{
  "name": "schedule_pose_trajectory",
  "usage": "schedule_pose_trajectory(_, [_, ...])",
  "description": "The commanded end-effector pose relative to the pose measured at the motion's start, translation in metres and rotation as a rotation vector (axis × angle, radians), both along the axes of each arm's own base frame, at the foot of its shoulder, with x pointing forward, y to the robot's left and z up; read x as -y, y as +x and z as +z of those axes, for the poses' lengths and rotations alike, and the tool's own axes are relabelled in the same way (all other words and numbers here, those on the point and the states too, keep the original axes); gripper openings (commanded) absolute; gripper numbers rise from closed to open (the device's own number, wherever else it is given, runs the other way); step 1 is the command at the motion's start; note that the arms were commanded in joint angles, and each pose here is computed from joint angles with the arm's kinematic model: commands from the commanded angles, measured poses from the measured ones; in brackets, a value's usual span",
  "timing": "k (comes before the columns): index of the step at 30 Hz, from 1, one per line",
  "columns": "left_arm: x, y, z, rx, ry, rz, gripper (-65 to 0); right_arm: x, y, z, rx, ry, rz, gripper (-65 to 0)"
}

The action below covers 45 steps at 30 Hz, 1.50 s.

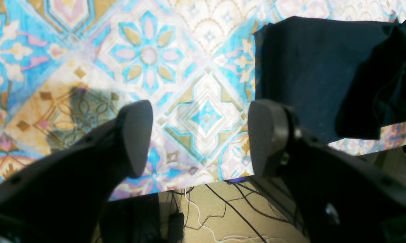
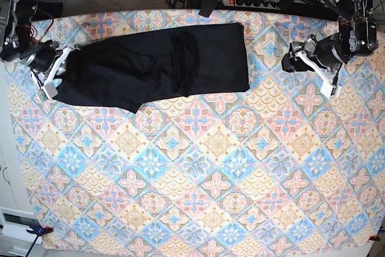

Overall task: Fold the T-shirt properly
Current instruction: 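Fold the strip's end with the right gripper over toward the left gripper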

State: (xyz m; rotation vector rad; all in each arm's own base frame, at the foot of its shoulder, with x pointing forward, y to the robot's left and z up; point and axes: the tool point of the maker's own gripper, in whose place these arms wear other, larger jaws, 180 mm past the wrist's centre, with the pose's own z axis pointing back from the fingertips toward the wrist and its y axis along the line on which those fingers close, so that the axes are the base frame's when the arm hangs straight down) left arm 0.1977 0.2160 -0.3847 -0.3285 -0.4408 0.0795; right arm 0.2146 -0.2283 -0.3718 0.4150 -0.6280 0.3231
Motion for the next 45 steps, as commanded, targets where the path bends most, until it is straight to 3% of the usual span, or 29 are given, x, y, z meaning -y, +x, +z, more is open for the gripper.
schedule_pose_trajectory(1, [-0.003,0.007,0.009,0.034,0.009,-0.005,-21.5,-0.008,0.008,0.018,0.057,0.003,0.048,-64.8])
schedule_pose_trajectory(4, [-0.002,0.006,0.007,0.029,0.012,-0.01,-28.8,-0.044,0.008,0.034,0.101,-0.002,0.173,-64.8])
schedule_pose_trajectory(9, [0.01,0.004,-0.002,0.022,-0.02,0.018,-51.7,-0.097,0.002,0.04,0.124,0.051,0.322,-64.8])
schedule_pose_trajectory(15, [0.014,-0.007,-0.04,-0.053,-0.02,0.09,-52.5,-0.157,0.001,0.043,0.141,0.163,0.429,-64.8])
schedule_pose_trajectory(23, [0.05,-0.018,-0.073,-0.067,0.04,-0.025,-52.7,-0.223,0.002,0.062,0.198,0.231,0.637,-64.8])
schedule_pose_trajectory(28, [0.069,-0.022,-0.091,-0.066,0.028,-0.013,-53.0,-0.256,-0.015,0.064,0.192,0.251,0.779,-64.7])
schedule_pose_trajectory(34, [0.082,-0.015,-0.097,-0.057,0.022,-0.004,-53.0,-0.275,-0.013,0.055,0.245,0.107,0.921,-61.4])
schedule_pose_trajectory(41, [0.084,-0.012,-0.096,-0.049,0.018,-0.001,-53.0,-0.291,-0.003,0.056,0.261,0.073,1.005,-48.4])
schedule_pose_trajectory(45, [0.08,-0.011,-0.096,-0.046,0.031,0.0,-52.9,-0.308,-0.005,0.061,0.279,0.081,1.056,-46.6])
